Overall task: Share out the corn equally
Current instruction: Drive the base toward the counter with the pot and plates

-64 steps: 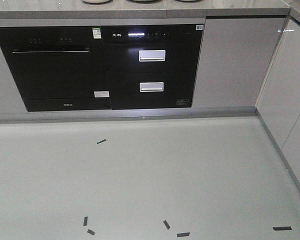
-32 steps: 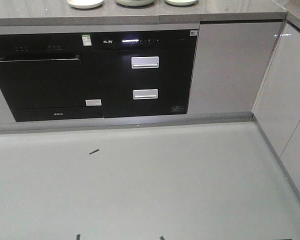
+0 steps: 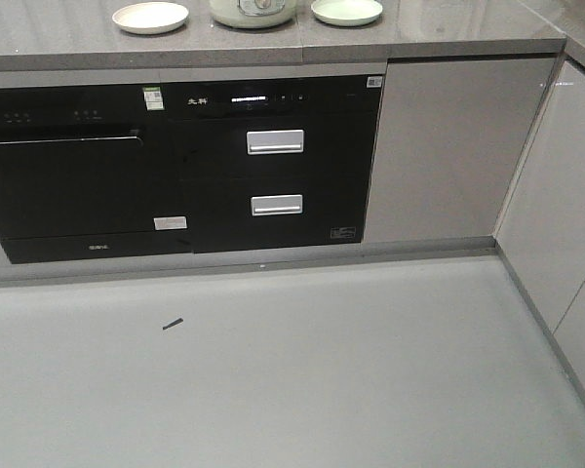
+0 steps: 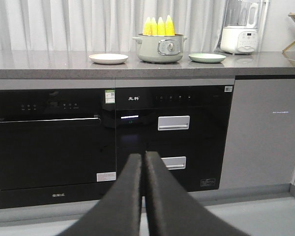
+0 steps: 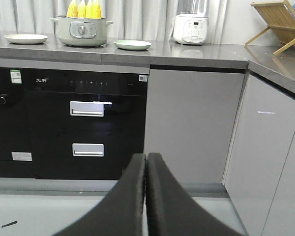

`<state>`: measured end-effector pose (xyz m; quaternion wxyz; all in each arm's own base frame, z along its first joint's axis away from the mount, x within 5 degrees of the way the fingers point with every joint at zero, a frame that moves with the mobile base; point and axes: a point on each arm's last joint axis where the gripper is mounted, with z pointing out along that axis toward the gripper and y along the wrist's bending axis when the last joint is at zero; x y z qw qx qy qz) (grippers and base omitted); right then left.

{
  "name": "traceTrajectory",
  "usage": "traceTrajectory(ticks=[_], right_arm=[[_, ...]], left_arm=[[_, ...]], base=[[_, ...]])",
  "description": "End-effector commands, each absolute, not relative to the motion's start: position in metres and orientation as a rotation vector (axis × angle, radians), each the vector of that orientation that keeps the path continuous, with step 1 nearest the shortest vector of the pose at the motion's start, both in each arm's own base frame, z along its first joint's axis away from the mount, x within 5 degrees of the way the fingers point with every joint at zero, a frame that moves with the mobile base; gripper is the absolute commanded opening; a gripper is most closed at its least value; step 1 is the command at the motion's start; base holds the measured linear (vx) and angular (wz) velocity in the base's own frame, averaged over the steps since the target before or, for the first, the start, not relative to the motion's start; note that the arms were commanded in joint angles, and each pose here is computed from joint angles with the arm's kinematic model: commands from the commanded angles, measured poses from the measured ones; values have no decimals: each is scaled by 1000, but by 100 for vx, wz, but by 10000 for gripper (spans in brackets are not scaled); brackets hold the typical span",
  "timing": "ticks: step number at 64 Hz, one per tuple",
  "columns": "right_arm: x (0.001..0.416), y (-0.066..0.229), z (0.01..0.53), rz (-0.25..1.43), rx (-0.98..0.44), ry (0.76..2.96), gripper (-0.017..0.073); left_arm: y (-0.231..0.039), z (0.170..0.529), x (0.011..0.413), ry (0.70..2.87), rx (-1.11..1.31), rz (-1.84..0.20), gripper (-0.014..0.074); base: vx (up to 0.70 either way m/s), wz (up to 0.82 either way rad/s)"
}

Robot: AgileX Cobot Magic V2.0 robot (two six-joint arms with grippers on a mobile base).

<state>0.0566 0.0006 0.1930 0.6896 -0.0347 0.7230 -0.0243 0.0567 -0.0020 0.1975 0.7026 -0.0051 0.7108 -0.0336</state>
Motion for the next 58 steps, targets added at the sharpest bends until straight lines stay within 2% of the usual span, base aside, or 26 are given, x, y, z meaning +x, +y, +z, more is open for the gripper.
traceTrajectory(ticks=[1,58], right_arm=[[57,1,195,-66,-83,1550,-8],[57,1,195,-66,-83,1550,-8]], left_arm=[[-3,195,56,1515,-13,-92,-6],[-3,195,56,1515,-13,-92,-6]], base=[[24,-2],[20,1]])
